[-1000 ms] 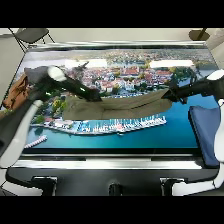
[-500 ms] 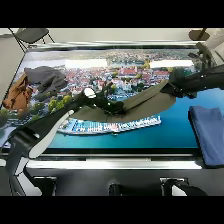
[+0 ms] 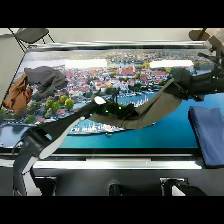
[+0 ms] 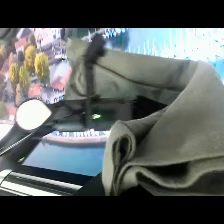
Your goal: Fold the shirts.
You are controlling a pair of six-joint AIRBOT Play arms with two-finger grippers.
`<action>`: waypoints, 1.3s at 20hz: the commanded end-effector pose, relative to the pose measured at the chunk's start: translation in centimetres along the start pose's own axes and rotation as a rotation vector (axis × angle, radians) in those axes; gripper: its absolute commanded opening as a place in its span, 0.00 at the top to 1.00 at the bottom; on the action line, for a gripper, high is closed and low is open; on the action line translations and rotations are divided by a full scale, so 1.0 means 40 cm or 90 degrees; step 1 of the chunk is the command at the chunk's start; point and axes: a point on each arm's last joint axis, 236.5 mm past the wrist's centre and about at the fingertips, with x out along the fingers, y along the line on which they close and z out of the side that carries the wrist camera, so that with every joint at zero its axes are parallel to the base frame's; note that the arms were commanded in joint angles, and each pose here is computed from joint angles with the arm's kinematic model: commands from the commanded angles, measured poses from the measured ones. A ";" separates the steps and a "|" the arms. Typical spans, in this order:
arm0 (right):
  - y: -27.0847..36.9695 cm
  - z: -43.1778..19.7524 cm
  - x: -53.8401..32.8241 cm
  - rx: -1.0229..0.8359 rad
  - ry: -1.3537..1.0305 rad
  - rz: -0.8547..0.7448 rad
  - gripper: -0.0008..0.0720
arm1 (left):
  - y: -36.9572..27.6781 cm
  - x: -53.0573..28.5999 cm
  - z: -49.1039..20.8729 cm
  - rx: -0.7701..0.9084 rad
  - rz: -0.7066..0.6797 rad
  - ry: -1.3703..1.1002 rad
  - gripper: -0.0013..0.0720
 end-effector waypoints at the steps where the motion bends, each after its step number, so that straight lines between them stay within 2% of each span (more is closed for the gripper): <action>1: 0.046 0.036 0.078 0.000 0.004 0.053 0.93 | 0.021 -0.209 0.092 0.160 0.144 -0.044 0.95; 4: 0.154 0.030 0.243 -0.035 0.026 0.100 0.93 | 0.005 -0.555 0.219 0.237 0.283 -0.163 0.95; 9: 0.321 -0.045 0.529 0.017 0.090 0.209 0.93 | -0.098 -1.014 0.257 0.251 0.356 -0.360 0.95; 12: 0.313 -0.080 0.671 0.062 0.117 0.207 0.93 | -0.154 -1.141 0.215 0.260 0.374 -0.413 0.95; 17: 0.267 -0.115 0.810 0.132 0.135 0.174 0.92 | -0.216 -1.154 0.150 0.283 0.371 -0.402 0.95; 18: 0.259 -0.120 0.822 0.141 0.140 0.169 0.76 | -0.222 -1.146 0.148 0.287 0.368 -0.399 0.94; 19: 0.254 -0.125 0.828 0.141 0.145 0.166 0.41 | -0.222 -1.142 0.147 0.287 0.367 -0.397 0.94; 20: 0.253 -0.128 0.827 0.132 0.147 0.165 0.15 | -0.220 -1.136 0.146 0.287 0.367 -0.393 0.94; 21: 0.246 -0.119 0.812 0.119 0.147 0.166 0.13 | -0.214 -1.135 0.146 0.285 0.368 -0.391 0.94; 23: 0.196 -0.070 0.759 0.092 0.134 0.148 0.13 | -0.205 -1.130 0.143 0.280 0.369 -0.386 0.94; 26: 0.007 0.019 0.627 0.045 0.110 0.028 0.14 | -0.188 -1.132 0.141 0.277 0.382 -0.379 0.94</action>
